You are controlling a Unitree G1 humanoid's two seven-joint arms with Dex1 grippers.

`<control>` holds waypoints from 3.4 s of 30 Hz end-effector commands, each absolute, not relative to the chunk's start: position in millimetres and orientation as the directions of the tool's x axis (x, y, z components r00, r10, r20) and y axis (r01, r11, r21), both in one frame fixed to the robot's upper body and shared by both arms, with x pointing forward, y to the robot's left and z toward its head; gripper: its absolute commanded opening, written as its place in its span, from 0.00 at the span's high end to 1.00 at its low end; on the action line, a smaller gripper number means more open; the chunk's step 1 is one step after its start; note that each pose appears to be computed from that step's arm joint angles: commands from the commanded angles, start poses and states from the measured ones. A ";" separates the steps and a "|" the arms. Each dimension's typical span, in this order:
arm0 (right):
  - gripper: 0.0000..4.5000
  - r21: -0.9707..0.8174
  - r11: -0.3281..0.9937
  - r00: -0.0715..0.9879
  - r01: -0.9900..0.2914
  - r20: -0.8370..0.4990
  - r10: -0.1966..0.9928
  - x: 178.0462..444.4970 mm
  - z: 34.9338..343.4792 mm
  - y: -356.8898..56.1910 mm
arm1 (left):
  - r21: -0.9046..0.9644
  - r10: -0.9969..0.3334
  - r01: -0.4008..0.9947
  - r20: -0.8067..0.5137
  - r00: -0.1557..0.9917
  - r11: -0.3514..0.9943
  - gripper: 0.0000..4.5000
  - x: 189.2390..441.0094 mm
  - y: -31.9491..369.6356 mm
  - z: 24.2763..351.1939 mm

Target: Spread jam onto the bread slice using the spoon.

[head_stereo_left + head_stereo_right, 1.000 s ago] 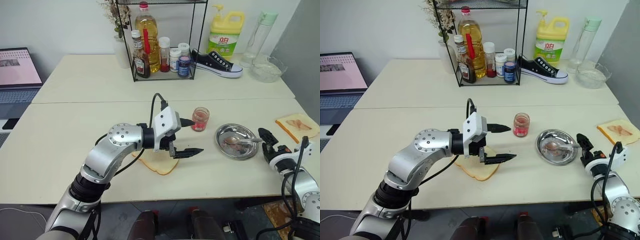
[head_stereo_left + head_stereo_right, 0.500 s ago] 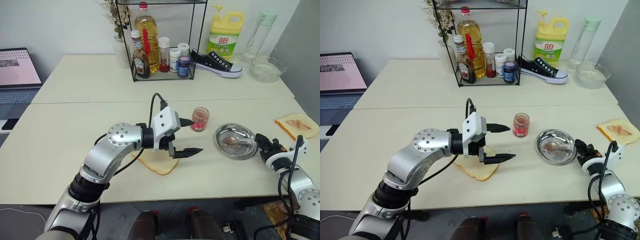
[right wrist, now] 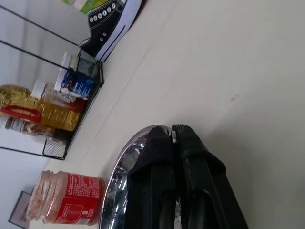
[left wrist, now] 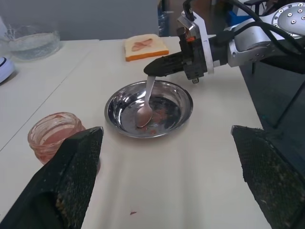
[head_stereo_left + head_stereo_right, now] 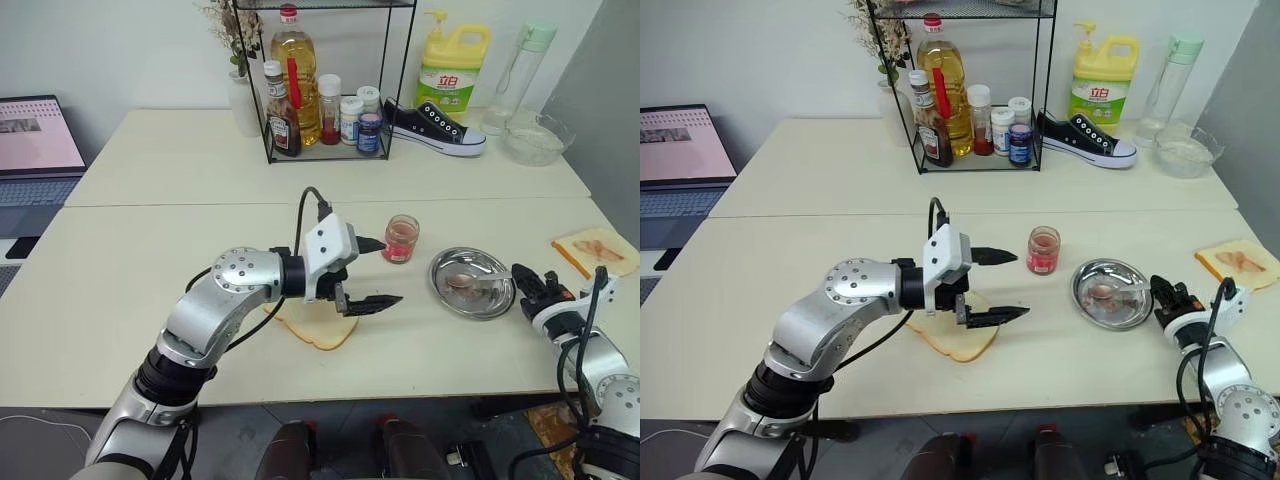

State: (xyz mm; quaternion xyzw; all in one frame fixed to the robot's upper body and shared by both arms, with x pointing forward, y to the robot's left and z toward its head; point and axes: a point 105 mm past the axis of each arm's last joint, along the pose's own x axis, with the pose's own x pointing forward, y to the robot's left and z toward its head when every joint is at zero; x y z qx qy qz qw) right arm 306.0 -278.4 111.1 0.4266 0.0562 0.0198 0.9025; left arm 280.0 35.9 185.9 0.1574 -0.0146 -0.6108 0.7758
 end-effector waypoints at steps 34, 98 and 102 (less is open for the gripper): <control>0.99 -0.092 0.754 0.751 -0.651 0.069 0.657 371.8 259.0 -147.4 | 0.329 -0.871 0.844 -0.107 0.479 0.423 0.00 307.6 79.5 196.2; 0.99 0.495 0.751 0.879 -0.436 0.055 0.474 378.1 241.1 -178.1 | 0.372 -0.868 0.837 -0.137 0.477 0.401 0.00 313.4 88.2 203.0; 0.99 0.502 0.752 0.884 -0.427 0.055 0.465 377.8 241.0 -181.3 | 0.372 -0.869 0.838 -0.139 0.475 0.399 0.00 313.4 88.9 202.5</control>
